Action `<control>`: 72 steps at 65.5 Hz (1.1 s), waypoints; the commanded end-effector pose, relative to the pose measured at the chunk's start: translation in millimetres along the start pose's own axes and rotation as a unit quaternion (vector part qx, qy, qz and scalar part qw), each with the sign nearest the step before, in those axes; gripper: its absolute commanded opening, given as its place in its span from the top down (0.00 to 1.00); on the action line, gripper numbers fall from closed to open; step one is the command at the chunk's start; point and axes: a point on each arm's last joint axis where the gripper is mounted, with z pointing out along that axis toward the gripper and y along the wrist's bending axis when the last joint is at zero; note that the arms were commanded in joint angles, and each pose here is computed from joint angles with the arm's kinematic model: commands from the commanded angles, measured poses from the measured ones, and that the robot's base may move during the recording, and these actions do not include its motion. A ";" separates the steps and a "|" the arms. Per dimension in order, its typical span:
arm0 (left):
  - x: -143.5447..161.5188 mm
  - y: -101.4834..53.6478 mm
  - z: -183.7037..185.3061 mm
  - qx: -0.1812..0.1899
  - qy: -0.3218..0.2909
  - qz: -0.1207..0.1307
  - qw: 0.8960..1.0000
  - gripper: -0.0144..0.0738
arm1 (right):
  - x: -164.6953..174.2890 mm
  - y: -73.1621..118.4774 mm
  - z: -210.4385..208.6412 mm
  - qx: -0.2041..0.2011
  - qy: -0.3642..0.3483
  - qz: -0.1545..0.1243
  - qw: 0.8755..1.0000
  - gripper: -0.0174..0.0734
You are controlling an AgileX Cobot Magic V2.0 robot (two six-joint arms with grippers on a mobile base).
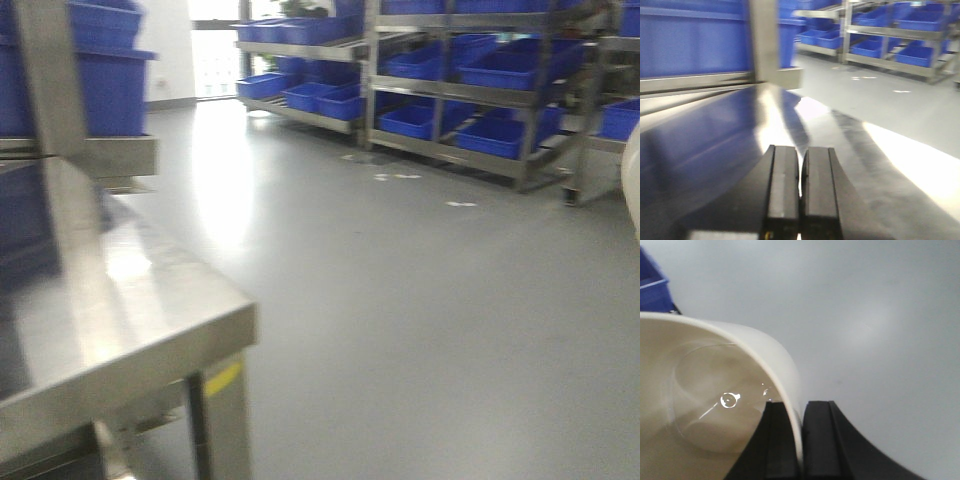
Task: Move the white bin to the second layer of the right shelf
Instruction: 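Drive the base backward and turn away from the table holding the bin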
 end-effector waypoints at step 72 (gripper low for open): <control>3.7 -0.1 0.6 0.000 -0.033 -0.001 0.999 0.74 | -15.1 1.5 -5.5 -0.005 -0.056 -0.001 0.998 0.76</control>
